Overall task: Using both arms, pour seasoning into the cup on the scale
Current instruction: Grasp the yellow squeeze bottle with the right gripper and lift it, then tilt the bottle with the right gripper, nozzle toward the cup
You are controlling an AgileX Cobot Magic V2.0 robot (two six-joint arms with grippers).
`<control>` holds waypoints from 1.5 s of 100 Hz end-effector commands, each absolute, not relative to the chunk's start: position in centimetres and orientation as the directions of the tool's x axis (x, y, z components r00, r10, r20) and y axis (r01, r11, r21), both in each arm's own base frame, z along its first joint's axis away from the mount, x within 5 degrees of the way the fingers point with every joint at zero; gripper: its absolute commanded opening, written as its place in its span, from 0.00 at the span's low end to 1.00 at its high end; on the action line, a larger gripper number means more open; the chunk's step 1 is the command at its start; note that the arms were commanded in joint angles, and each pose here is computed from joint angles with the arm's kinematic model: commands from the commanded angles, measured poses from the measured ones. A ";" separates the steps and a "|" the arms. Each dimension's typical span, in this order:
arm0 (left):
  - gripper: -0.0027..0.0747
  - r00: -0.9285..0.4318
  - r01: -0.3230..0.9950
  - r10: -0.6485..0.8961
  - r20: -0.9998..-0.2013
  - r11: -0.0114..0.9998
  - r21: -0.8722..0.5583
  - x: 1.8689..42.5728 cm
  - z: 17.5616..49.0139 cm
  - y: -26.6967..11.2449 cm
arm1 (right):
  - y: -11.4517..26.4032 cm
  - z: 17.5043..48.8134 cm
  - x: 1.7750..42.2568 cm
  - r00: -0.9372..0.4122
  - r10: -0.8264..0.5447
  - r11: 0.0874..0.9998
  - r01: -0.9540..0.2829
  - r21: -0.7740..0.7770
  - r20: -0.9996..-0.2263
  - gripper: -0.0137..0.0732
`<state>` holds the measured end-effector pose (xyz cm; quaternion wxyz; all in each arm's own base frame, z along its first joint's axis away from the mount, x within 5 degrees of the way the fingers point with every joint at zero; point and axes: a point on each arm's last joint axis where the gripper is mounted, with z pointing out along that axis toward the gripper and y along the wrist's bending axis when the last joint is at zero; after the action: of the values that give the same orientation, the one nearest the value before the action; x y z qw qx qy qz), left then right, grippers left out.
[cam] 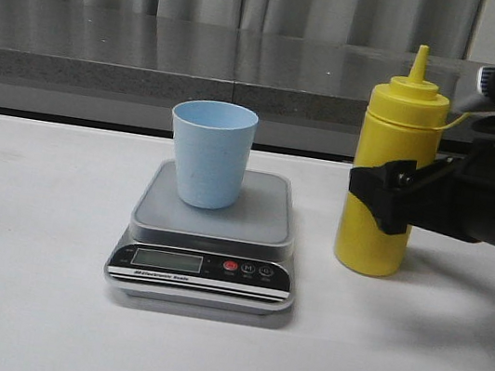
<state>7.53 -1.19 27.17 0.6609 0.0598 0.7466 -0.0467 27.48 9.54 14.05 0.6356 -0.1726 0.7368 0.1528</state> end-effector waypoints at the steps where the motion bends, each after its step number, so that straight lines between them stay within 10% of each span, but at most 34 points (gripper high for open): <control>1: 0.01 -0.023 0.135 -0.008 -1.000 0.991 -0.011 7.6 28.7 -1.1 | 9.9 17.1 28.2 0.076 0.023 0.886 -0.463 -0.015 -0.997 0.92; 36: 0.01 -0.023 0.135 -0.008 -1.000 0.991 -0.011 7.6 28.7 -1.1 | 10.3 17.9 29.7 0.082 0.010 0.888 -0.459 -0.028 -0.997 0.90; 72: 0.01 -0.023 0.135 -0.008 -1.000 0.991 -0.011 7.6 28.7 -1.1 | 10.3 18.1 29.6 0.097 0.018 0.887 -0.460 -0.029 -0.995 0.48; 96: 0.01 -0.023 0.135 -0.008 -1.000 0.991 -0.011 7.6 28.7 -1.1 | 10.8 19.8 29.0 0.165 0.013 0.852 -0.518 -0.075 -0.986 0.48; 150: 0.01 -0.023 0.135 -0.008 -1.000 0.991 -0.011 7.6 28.7 -1.1 | 13.2 28.2 29.3 0.051 -0.460 0.720 -0.564 -0.406 -0.886 0.48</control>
<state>7.53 -1.19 27.17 0.6609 0.0598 0.7466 -0.0467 29.09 12.32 24.52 0.5891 -0.3679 0.7177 0.0511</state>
